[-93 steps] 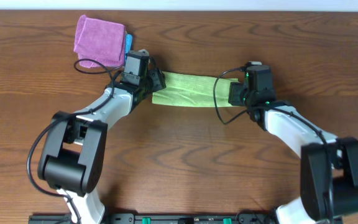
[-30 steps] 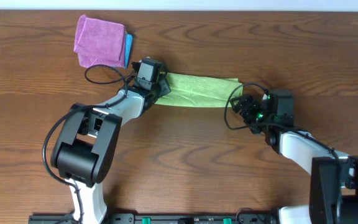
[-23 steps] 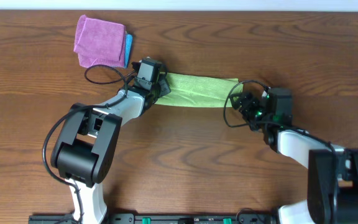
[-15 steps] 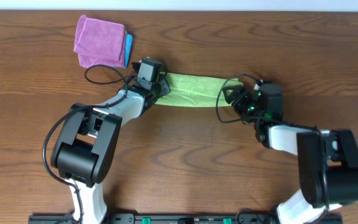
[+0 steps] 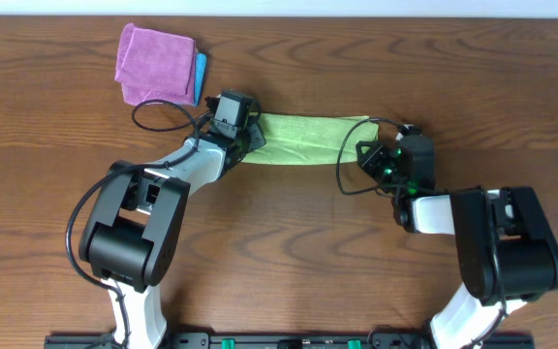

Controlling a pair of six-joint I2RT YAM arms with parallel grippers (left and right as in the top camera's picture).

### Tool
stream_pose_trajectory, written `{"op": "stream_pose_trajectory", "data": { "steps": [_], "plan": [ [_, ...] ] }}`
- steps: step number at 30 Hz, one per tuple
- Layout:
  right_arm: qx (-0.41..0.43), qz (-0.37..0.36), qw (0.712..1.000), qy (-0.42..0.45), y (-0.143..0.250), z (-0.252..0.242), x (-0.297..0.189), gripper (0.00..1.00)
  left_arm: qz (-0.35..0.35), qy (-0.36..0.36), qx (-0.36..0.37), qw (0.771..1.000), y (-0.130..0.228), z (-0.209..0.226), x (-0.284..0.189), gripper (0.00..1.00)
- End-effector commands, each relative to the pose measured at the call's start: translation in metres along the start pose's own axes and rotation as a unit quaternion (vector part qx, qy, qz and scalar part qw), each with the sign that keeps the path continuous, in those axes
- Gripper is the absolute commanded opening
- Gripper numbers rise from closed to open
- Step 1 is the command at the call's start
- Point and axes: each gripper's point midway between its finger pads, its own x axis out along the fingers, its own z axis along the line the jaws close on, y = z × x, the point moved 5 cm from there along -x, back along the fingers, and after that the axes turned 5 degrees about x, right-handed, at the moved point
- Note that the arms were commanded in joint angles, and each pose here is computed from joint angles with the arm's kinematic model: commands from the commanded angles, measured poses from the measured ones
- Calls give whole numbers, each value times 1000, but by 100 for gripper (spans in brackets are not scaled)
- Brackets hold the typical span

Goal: Fold the cloth

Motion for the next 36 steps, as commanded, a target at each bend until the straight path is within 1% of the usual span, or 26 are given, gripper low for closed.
{"op": "stream_pose_trajectory", "data": {
  "steps": [1, 2, 3, 4, 10, 14, 20, 28, 32, 36],
  "plan": [
    [-67, 4, 998, 17, 10, -7, 2, 12, 24, -29, -4, 999, 16, 14, 9, 6],
    [-81, 5, 997, 13, 11, -4, 3, 6, 25, -28, -3, 999, 16, 13, 9, 6],
    [-94, 6, 995, 9, 12, -1, 3, 2, 27, -25, -3, 999, 16, 13, 9, 6],
    [-110, 6, 994, 4, 13, 3, 5, 1, 30, -21, 0, 999, 17, 12, 9, 6],
    [-188, 12, 982, -27, 20, 34, 14, 1, 36, -19, 4, 999, 19, 12, 9, 6],
    [-228, 29, 973, -20, 20, 49, 19, 1, 40, -22, 12, 999, 20, 14, 9, 6],
    [-261, 9, 965, 3, 2, 68, 5, 1, 44, -29, 10, 999, 19, 19, 8, 6],
    [-295, -27, 955, -25, -14, 104, -29, 1, 47, -24, 9, 999, 19, 18, 8, 6],
    [-299, -31, 953, -33, -16, 111, -37, 1, 47, -22, 9, 999, 19, 17, 8, 6],
    [-309, -24, 950, -47, -6, 122, -38, 1, 45, -16, 9, 999, 16, 14, 7, 6]
  ]
}}
